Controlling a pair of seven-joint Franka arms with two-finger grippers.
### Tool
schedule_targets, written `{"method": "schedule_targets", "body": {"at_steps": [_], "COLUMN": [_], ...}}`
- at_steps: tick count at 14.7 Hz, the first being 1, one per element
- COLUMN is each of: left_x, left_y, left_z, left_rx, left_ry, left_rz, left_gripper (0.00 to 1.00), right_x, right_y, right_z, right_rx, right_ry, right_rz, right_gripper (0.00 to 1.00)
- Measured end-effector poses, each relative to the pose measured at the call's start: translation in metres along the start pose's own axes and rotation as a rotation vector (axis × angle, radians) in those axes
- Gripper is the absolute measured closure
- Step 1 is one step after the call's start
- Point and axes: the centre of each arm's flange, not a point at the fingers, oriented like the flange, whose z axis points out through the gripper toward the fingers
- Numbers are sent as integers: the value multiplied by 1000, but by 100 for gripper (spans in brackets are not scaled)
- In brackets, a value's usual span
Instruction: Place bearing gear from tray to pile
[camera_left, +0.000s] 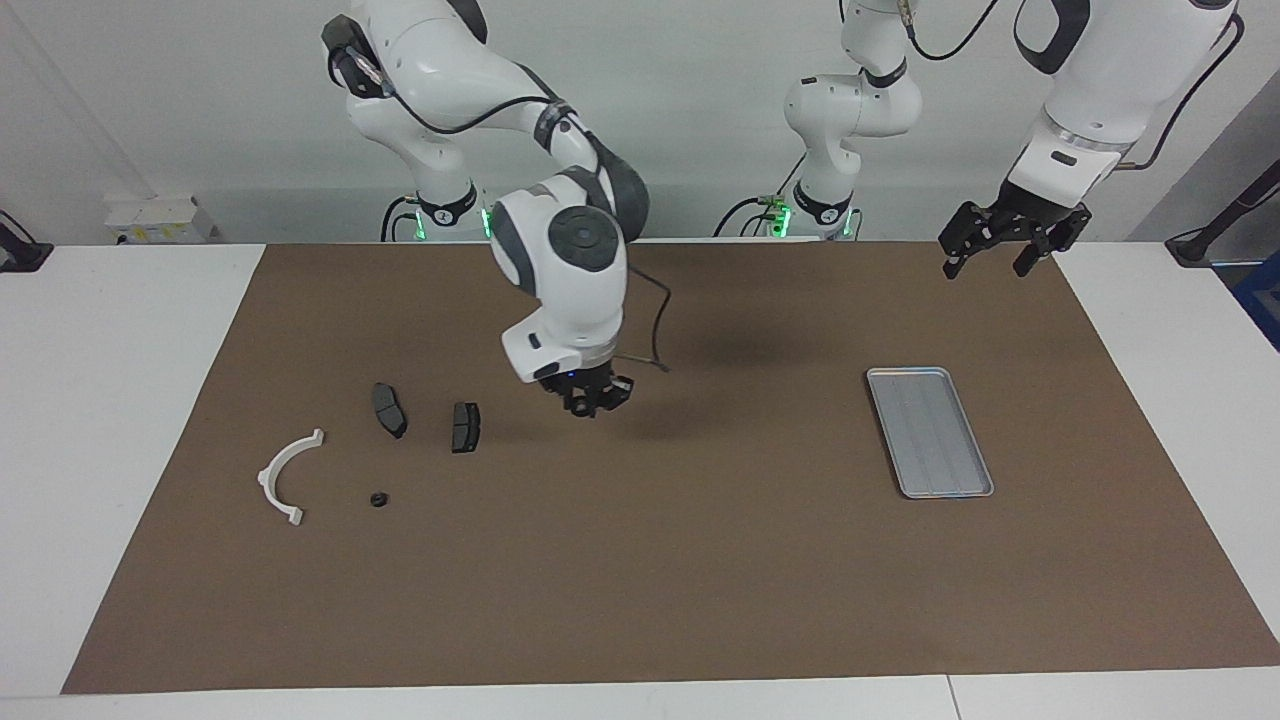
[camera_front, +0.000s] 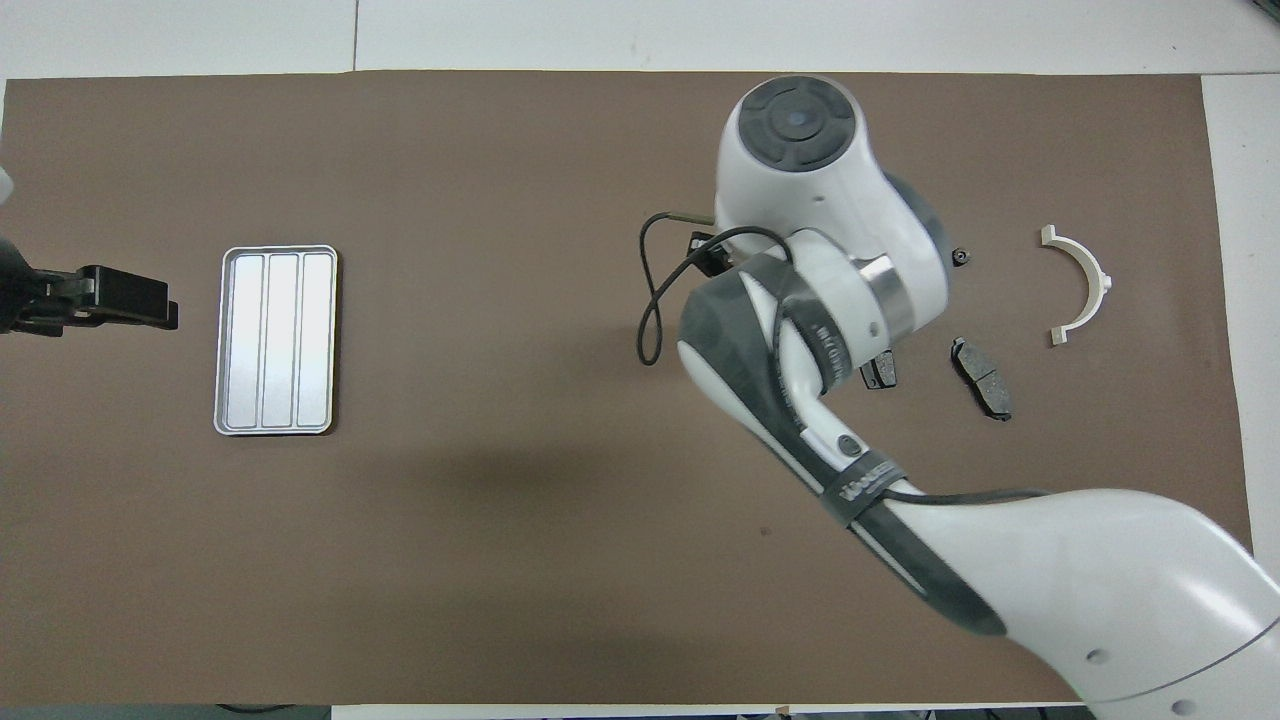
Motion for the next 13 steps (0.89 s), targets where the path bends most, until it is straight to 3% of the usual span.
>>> {"method": "schedule_targets", "body": {"at_steps": [5,10,13], "left_x": [-1,-1,-1], "left_y": [9,12,12], "left_z": [0,0,0], "left_rx": [0,0,0], "left_ry": [-1,-1,-1], "left_rz": [17,21,22], "left_gripper": [0,0,0], "right_x": [74,81,83], "right_y": [115,138,136], "right_z": [54,126,145], "right_rx": [40,82,84], "right_ry": [24,66,80], "right_rz": [-174,-205,-214], "right_gripper": [65,65,65]}}
